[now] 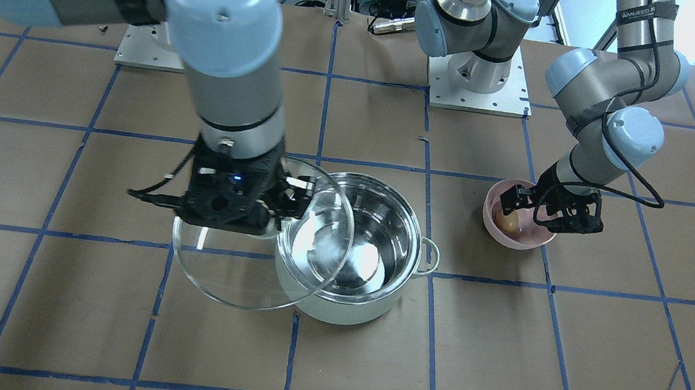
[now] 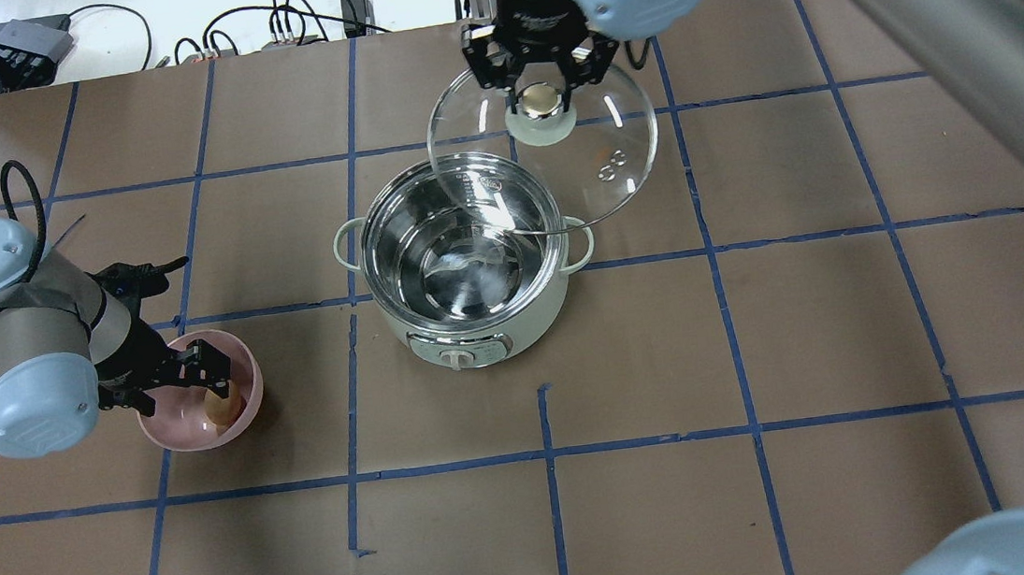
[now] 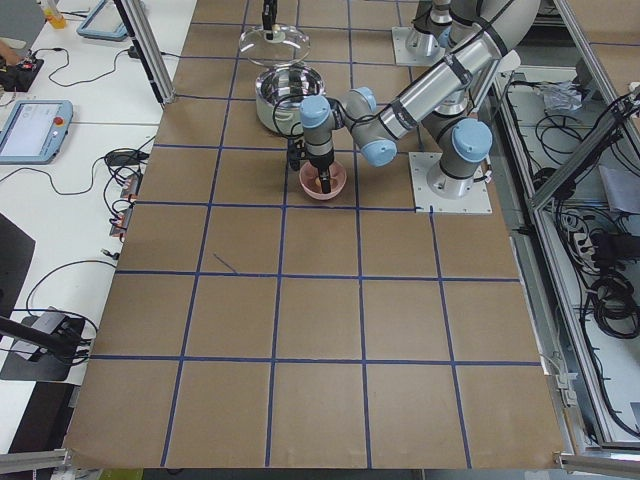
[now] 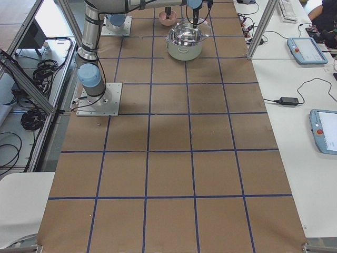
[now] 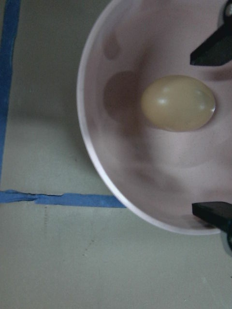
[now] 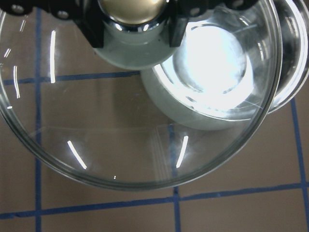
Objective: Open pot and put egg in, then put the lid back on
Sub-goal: 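Lift the glass lid with the right gripper while the left grasps the egg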
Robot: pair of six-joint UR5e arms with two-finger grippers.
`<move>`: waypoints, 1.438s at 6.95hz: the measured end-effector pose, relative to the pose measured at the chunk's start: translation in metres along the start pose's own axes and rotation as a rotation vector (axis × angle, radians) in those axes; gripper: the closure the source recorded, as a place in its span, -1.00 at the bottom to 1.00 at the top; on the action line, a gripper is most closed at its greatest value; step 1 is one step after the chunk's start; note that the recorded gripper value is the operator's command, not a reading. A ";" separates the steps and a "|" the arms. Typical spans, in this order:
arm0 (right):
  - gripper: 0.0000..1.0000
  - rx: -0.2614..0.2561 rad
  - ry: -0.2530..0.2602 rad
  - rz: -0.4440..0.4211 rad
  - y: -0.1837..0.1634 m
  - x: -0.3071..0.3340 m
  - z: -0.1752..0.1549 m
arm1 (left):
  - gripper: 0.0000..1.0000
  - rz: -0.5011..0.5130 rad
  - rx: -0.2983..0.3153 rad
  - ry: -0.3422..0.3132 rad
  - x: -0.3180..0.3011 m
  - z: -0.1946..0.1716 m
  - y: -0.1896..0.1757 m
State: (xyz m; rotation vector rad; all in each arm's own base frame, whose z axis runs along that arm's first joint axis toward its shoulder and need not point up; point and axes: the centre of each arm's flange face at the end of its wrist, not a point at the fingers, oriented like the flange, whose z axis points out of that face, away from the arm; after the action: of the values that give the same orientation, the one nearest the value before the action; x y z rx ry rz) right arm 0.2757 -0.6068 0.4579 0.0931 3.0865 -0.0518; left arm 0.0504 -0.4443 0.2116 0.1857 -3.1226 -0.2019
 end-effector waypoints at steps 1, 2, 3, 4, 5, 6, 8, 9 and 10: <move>0.76 -0.023 0.007 -0.024 -0.011 0.063 -0.021 | -0.97 0.000 -0.003 0.007 0.001 0.002 0.000; 0.82 -0.038 0.002 -0.041 -0.015 0.111 -0.032 | -0.96 0.001 -0.010 0.012 0.003 0.005 0.001; 0.84 -0.044 -0.011 -0.049 -0.010 0.135 -0.032 | -0.96 0.002 -0.016 0.022 0.005 0.009 0.003; 0.84 -0.032 -0.019 -0.053 -0.001 0.144 -0.029 | -0.96 0.002 -0.019 0.036 0.006 0.012 0.003; 0.84 -0.020 -0.022 -0.052 0.005 0.145 -0.029 | -0.71 0.003 -0.021 0.046 0.007 0.015 0.002; 0.84 -0.007 -0.022 -0.051 0.013 0.144 -0.035 | -0.64 0.005 -0.024 0.049 0.007 0.017 0.000; 0.84 -0.001 -0.015 -0.064 0.031 0.143 -0.043 | -0.64 0.003 -0.027 0.052 0.006 0.019 -0.002; 0.84 -0.002 -0.014 -0.067 0.035 0.143 -0.039 | -0.65 0.002 -0.030 0.054 0.006 0.020 -0.002; 0.83 0.007 -0.014 -0.068 0.036 0.143 -0.038 | -0.65 0.002 -0.033 0.056 0.006 0.022 -0.003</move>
State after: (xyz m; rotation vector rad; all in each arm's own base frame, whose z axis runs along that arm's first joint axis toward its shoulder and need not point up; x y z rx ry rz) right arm 0.1333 -0.5610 0.4867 -0.0118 3.0753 -0.0654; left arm 0.0441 -0.4448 0.1897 0.1845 -3.0613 -0.2437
